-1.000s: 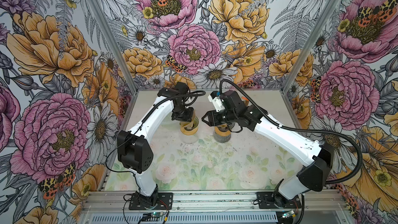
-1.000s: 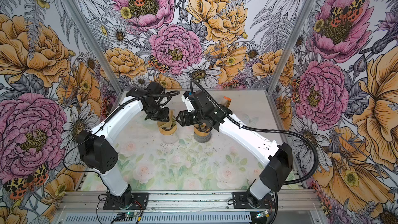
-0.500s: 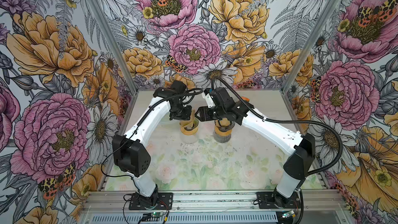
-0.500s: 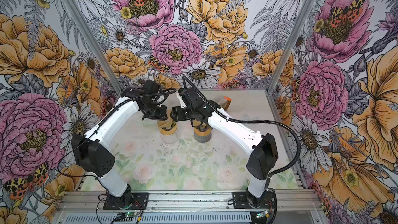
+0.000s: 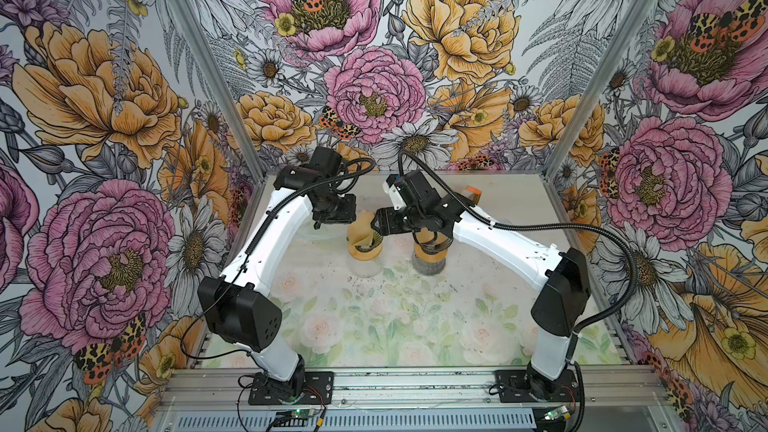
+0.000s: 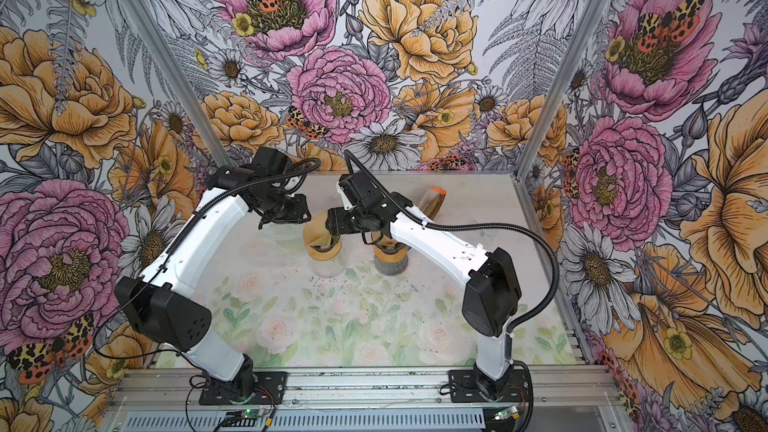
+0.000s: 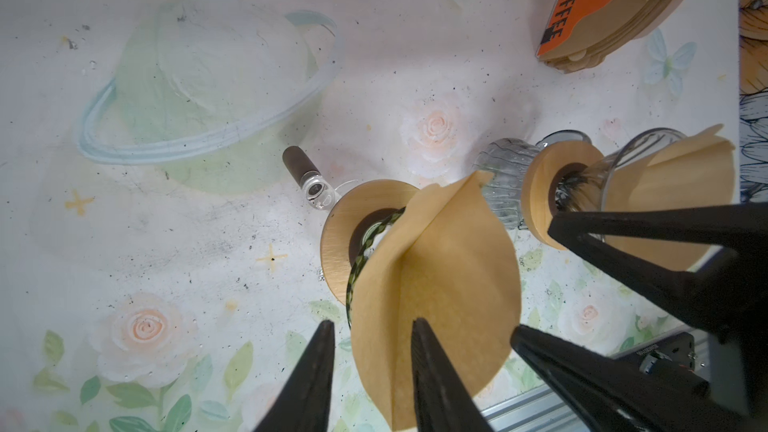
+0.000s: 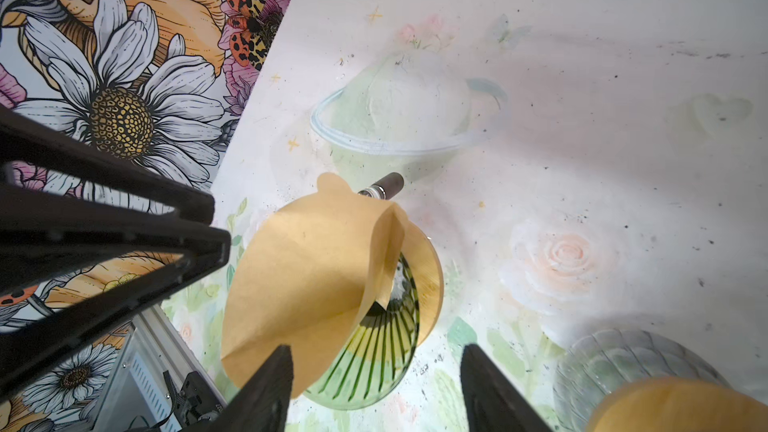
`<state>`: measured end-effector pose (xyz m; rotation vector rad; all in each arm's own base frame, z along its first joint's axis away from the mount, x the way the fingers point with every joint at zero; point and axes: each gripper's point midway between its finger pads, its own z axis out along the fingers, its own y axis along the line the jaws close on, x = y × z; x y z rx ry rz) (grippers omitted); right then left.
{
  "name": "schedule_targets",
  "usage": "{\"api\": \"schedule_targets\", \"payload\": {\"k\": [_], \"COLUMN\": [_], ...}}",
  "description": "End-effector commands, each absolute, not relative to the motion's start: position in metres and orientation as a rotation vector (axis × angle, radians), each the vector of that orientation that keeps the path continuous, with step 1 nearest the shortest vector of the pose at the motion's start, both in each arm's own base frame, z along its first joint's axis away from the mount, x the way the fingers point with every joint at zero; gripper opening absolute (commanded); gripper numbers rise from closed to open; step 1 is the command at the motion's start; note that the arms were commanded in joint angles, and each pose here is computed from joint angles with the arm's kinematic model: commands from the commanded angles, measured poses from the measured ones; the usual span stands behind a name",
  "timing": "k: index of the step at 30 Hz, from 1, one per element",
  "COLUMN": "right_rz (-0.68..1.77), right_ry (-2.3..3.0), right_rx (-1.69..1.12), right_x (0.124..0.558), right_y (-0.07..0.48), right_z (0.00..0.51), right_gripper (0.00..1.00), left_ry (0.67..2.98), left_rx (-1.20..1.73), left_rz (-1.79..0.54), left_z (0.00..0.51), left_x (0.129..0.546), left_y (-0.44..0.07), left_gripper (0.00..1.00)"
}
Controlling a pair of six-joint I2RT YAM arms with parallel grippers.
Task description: Place the coffee filter in the dripper
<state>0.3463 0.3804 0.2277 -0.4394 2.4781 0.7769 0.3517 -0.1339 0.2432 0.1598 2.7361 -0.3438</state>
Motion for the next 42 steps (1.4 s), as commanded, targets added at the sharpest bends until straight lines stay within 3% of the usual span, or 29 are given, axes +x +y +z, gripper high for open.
{"api": "schedule_targets", "payload": {"k": [1, 19, 42], "right_rz": [0.772, 0.701, 0.556], "right_ry": [2.453, 2.498, 2.569], "right_rx": [-0.43, -0.429, -0.434], "right_x": [0.352, 0.351, 0.352], "right_y": [0.387, 0.382, 0.366], "right_z": [0.232, 0.209, 0.182], "right_gripper": [0.66, 0.65, 0.46], "left_ry": [2.724, 2.765, 2.799], "left_rx": [0.124, 0.083, 0.082], "left_rz": [-0.295, -0.338, -0.338], "left_z": [0.24, 0.208, 0.192], "left_x": [0.354, 0.364, 0.358], "left_y": [-0.123, -0.12, -0.121], "left_gripper": [0.37, 0.42, 0.43]}}
